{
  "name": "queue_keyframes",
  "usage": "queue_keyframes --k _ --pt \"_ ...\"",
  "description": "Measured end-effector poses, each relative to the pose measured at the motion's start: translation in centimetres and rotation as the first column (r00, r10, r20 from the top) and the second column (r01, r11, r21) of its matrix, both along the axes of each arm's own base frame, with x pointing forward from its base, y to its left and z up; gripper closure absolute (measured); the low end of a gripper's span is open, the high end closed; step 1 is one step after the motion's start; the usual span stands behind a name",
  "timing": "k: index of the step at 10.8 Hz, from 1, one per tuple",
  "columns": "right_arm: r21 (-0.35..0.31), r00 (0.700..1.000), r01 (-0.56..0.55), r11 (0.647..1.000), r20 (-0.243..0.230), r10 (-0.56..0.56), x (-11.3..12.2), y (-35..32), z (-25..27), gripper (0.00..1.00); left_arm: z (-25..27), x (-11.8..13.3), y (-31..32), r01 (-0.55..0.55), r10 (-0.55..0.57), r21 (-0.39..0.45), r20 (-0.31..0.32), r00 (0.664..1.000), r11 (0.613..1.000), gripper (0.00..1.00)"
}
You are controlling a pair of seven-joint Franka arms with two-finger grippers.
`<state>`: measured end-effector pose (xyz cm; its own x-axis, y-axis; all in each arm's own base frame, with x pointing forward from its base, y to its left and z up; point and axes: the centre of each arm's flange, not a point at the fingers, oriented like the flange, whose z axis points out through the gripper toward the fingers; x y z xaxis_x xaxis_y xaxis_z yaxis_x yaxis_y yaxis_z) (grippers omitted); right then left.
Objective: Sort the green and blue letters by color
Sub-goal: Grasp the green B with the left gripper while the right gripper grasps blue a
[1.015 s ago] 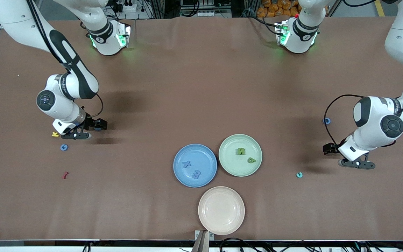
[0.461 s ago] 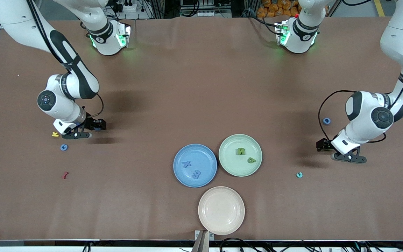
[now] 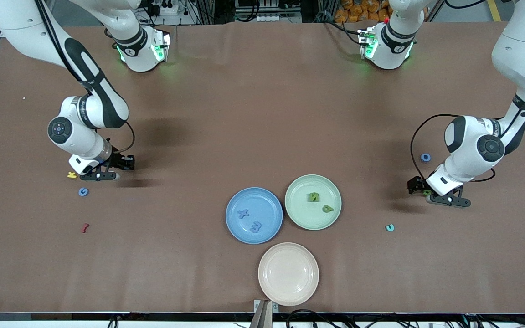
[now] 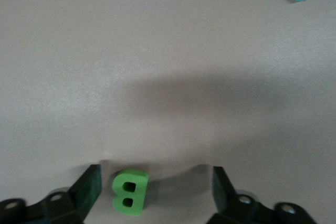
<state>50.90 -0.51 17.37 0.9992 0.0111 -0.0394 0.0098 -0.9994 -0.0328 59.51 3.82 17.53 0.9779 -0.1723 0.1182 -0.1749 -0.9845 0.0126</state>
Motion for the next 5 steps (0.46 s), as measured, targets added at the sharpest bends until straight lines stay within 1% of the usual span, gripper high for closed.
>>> queue_keyframes --k 2,3,4,5 --pt "0.001 1.000 -0.002 1.000 0.003 0.002 0.1 0.1 0.1 0.63 -0.1 -0.2 0.8 -0.009 0.009 0.007 -0.003 1.000 1.000 0.31" --pt "0.003 1.000 -0.008 1.000 0.016 0.008 0.5 0.5 0.4 0.63 0.2 -0.1 1.0 -0.009 0.009 0.011 0.003 1.000 1.000 0.46" --pt "0.004 0.999 -0.012 1.000 0.034 0.011 1.5 1.3 1.2 0.63 0.3 -0.1 1.1 -0.002 0.002 0.015 0.005 1.000 1.000 0.60" --pt "0.004 1.000 -0.005 1.000 0.030 0.005 2.8 2.6 2.3 0.63 0.4 -0.1 1.4 0.007 -0.007 0.019 0.006 1.000 1.000 0.71"
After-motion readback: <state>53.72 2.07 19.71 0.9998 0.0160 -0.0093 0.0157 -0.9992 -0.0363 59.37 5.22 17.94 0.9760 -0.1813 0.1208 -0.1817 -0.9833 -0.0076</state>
